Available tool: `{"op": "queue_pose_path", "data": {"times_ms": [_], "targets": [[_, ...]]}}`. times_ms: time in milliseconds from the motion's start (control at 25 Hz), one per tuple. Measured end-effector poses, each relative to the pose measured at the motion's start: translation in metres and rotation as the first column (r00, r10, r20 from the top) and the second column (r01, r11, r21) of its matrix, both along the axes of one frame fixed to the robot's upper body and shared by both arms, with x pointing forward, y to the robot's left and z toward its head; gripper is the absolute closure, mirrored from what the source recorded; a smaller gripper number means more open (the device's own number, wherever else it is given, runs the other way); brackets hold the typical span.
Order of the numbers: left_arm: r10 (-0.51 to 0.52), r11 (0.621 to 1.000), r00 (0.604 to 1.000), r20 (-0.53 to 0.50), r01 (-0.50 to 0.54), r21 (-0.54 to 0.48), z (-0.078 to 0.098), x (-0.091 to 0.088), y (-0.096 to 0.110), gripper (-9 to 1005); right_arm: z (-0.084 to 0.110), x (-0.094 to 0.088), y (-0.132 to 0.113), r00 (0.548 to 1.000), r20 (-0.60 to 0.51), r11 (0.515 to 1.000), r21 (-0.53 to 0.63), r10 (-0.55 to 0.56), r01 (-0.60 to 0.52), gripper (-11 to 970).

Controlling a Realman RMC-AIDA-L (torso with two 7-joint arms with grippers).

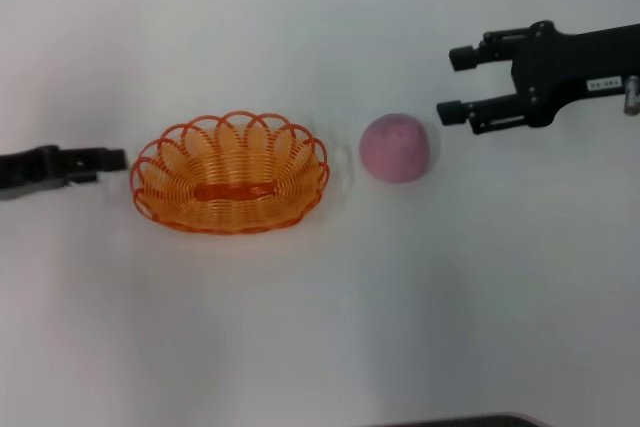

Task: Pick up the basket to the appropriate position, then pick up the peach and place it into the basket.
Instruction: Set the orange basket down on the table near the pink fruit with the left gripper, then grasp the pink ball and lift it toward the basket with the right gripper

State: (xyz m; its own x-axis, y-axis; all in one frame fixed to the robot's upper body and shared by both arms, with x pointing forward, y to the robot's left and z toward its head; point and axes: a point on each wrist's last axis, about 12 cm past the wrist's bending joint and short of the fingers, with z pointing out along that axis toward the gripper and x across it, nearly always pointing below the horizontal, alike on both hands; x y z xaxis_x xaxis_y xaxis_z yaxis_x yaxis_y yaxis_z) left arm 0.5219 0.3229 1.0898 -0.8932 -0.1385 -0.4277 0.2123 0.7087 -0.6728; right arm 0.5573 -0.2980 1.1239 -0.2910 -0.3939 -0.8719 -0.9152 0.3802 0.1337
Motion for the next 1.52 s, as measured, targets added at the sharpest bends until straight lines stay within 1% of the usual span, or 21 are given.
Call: {"op": "queue_pose_path", "data": {"times_ms": [120, 160, 200, 240, 320, 400, 440, 520, 600, 640, 720, 760, 800, 840, 1000, 1160, 1280, 1400, 1520], "targets": [[-0.003, 0.999, 0.991, 0.136, -0.003, 0.051, 0.006, -0.005, 0.016, 340, 0.007, 0.005, -0.004, 0.999, 0.006, 0.998, 0.029, -0.052, 0.052, 164], [-0.032, 0.998, 0.974, 0.223, 0.017, 0.066, 0.010, -0.009, 0.021, 335, 0.011, 0.007, -0.006, 0.997, 0.012, 0.996, 0.042, -0.079, 0.079, 164], [-0.063, 0.997, 0.959, 0.275, 0.046, 0.068, 0.012, -0.013, 0.022, 330, 0.015, 0.009, -0.007, 0.995, 0.015, 0.993, 0.059, -0.102, 0.101, 164], [-0.097, 0.994, 0.939, 0.329, 0.078, 0.070, 0.014, -0.017, 0.022, 325, 0.019, 0.011, -0.009, 0.993, 0.016, 0.990, 0.074, -0.121, 0.120, 164], [-0.190, 0.982, 0.874, 0.447, 0.176, 0.073, 0.019, -0.028, 0.018, 316, 0.030, 0.015, -0.010, 0.987, -0.014, 0.982, 0.102, -0.160, 0.160, 164], [-0.241, 0.969, 0.825, 0.511, 0.233, 0.080, 0.019, -0.036, 0.015, 306, 0.041, 0.020, -0.010, 0.982, -0.060, 0.976, 0.112, -0.180, 0.186, 164], [-0.260, 0.963, 0.802, 0.537, 0.255, 0.086, 0.018, -0.039, 0.013, 301, 0.047, 0.021, -0.009, 0.979, -0.085, 0.975, 0.110, -0.183, 0.192, 164], [-0.279, 0.956, 0.780, 0.560, 0.279, 0.088, 0.016, -0.043, 0.011, 292, 0.059, 0.023, -0.004, 0.980, -0.107, 0.981, 0.081, -0.168, 0.177, 164], [-0.307, 0.945, 0.760, 0.573, 0.315, 0.088, 0.013, -0.046, 0.008, 282, 0.069, 0.023, 0.001, 0.985, -0.113, 0.991, 0.019, -0.133, 0.136, 163], [-0.323, 0.938, 0.746, 0.582, 0.333, 0.094, 0.012, -0.049, 0.006, 277, 0.073, 0.023, 0.005, 0.988, -0.112, 0.994, -0.030, -0.107, 0.104, 163], [-0.330, 0.935, 0.738, 0.589, 0.341, 0.097, 0.011, -0.050, 0.006, 268, 0.077, 0.022, 0.011, 0.991, -0.121, 0.992, -0.124, -0.051, 0.036, 164], [-0.341, 0.931, 0.722, 0.602, 0.350, 0.108, 0.009, -0.053, 0.005, 263, 0.078, 0.022, 0.014, 0.991, -0.133, 0.986, -0.167, -0.029, 0.006, 165], [-0.341, 0.931, 0.722, 0.602, 0.350, 0.108, 0.009, -0.053, 0.005, 235, 0.079, 0.022, 0.016, 0.989, -0.149, 0.978, -0.207, -0.013, -0.019, 166], [-0.349, 0.927, 0.705, 0.617, 0.356, 0.118, 0.003, -0.056, 0.004, 207, 0.078, 0.024, 0.018, 0.987, -0.160, 0.970, -0.242, -0.012, -0.027, 167], [-0.369, 0.920, 0.705, 0.606, 0.369, 0.131, -0.002, -0.058, 0.003, 96, 0.074, 0.028, 0.027, 0.978, -0.207, 0.930, -0.362, -0.015, -0.062, 170], [-0.411, 0.905, 0.719, 0.560, 0.394, 0.159, -0.006, -0.060, 0.004, 98, 0.067, 0.031, 0.039, 0.976, -0.217, 0.902, -0.423, -0.009, -0.085, 174], [-0.443, 0.893, 0.737, 0.511, 0.412, 0.180, -0.009, -0.059, 0.005, 99, 0.062, 0.033, 0.044, 0.977, -0.213, 0.888, -0.452, -0.009, -0.090, 176], [-0.452, 0.891, 0.753, 0.477, 0.409, 0.198, -0.012, -0.058, 0.007, 101, 0.055, 0.037, 0.047, 0.978, -0.206, 0.877, -0.474, -0.024, -0.079, 179], [-0.453, 0.890, 0.757, 0.470, 0.408, 0.201, -0.013, -0.058, 0.007, 101, 0.048, 0.039, 0.052, 0.978, -0.207, 0.867, -0.492, -0.022, -0.085, 182]]}}
